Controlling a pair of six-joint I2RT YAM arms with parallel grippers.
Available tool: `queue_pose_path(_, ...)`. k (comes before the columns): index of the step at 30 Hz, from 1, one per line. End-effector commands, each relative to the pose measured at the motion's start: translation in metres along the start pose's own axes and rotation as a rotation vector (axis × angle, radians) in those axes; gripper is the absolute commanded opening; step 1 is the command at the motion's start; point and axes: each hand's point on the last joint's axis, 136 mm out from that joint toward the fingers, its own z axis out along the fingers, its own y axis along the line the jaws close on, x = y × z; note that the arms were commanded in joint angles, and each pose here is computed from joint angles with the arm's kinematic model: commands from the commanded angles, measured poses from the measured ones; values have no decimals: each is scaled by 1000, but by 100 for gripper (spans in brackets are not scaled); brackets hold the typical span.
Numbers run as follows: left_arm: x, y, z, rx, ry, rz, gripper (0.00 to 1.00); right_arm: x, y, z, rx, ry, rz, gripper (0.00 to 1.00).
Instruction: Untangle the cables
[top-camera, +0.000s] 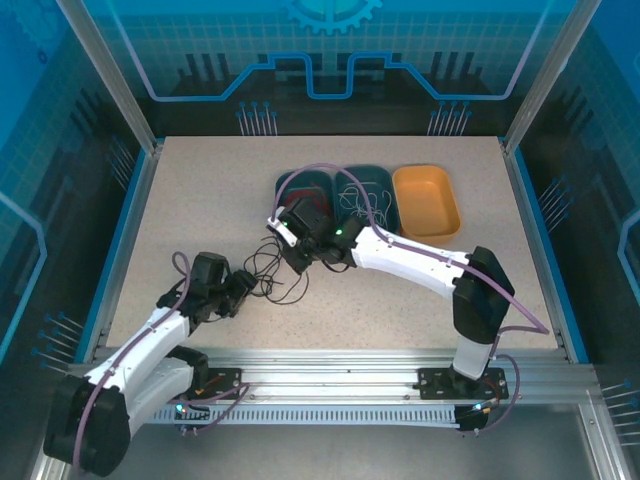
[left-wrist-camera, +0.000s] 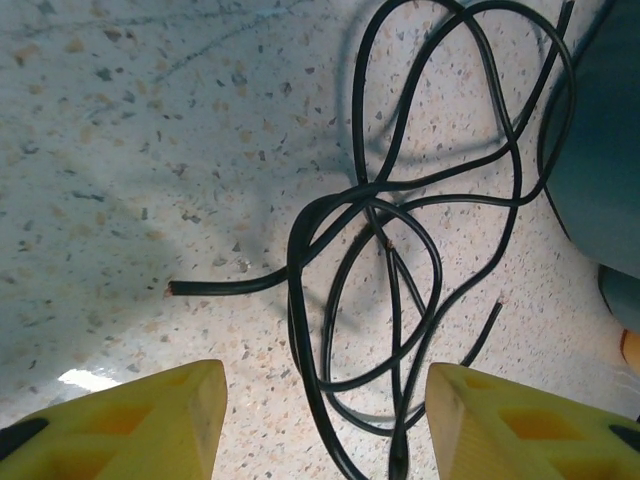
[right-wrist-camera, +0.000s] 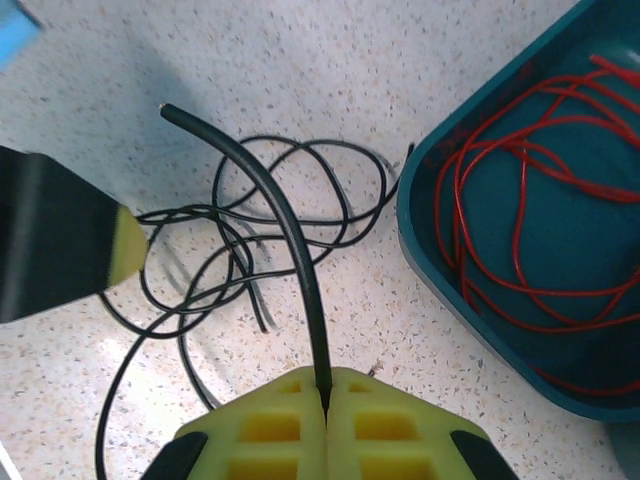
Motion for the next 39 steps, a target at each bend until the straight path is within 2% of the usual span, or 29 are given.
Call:
queue_pose_path(1,0,-9,4,35,22,-1,52,-18,6,-27,-4,-90,-18,0)
queue_pose_path(4,1,-8,7,28,30,-3,47,-25,6,-40,-10,-130,-13,0)
queue_pose_path(14,-2,-3,10,14,11,-18,16,-49,7,-82,-42,-275,-14,0)
queue_pose_path(18,-2,-2,10,10,9,-20,10,-58,10,-97,-66,-329,-19,0)
queue_pose_path(29,-1,-11,7,37,18,35,11,-87,4,-142,-119,-502,4,0)
queue_pose_path(33,0,-23,-1,98,13,120,21,-87,-13,-142,-86,-495,49,0)
queue_pose_path(39,-1,-43,-26,243,-62,267,43,-73,-41,-133,-84,-451,177,0)
